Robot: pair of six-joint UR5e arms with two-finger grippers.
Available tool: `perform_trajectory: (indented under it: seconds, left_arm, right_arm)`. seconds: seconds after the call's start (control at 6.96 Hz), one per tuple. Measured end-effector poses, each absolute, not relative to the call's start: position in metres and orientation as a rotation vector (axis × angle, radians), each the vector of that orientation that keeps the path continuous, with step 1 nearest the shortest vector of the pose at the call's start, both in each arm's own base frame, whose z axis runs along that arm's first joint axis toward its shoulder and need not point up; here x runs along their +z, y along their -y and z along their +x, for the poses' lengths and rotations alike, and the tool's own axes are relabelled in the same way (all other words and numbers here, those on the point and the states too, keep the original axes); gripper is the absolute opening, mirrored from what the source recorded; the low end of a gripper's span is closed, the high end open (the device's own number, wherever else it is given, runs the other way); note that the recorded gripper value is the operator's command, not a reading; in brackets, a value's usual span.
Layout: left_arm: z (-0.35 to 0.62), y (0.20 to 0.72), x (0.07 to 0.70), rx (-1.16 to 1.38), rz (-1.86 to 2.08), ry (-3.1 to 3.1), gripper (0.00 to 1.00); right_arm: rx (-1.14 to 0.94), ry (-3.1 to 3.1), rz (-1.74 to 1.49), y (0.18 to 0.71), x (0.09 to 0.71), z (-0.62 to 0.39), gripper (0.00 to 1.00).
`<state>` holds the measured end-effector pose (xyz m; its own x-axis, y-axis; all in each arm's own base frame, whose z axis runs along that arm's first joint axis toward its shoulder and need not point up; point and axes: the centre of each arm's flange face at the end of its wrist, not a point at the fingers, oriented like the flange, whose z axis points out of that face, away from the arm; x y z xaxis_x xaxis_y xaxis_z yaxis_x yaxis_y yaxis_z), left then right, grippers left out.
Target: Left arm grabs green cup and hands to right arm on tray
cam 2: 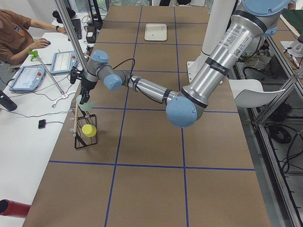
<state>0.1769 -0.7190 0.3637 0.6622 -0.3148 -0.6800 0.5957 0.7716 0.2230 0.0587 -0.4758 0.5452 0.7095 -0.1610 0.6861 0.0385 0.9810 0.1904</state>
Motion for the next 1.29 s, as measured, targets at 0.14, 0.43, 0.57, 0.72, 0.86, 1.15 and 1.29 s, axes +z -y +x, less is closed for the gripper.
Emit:
perform_trajectory:
  seconds: [0.14,0.43,0.57,0.72,0.86,1.15,1.29]
  left_arm:
    - [0.151,0.705,0.326,-0.555,0.476,-0.666,0.0]
    - [0.112,0.678,0.268,-0.634,0.519,-0.706,0.0]
    - [0.107,0.669,0.252,-0.726,0.519,-0.746,0.0]
    - [0.106,0.657,0.239,-0.82,0.518,-0.791,0.0]
    - [0.109,0.632,0.228,-0.907,0.507,-0.856,0.0]
    - [0.122,0.576,0.202,-1.052,0.448,-1.015,0.0]
    - [0.14,0.553,0.186,-1.101,0.411,-1.087,0.0]
  right_arm:
    - [-0.113,0.775,0.171,0.477,0.543,0.059,1.0]
    - [-0.12,0.77,0.199,0.495,0.529,0.058,1.0]
    - [-0.1,0.773,0.236,0.517,0.515,0.055,1.0]
    - [-0.051,0.787,0.278,0.538,0.502,0.043,1.0]
    - [0.03,0.826,0.32,0.561,0.488,0.022,1.0]
    - [0.185,0.957,0.37,0.59,0.453,-0.027,1.0]
    - [0.258,1.036,0.361,0.598,0.426,-0.054,1.0]
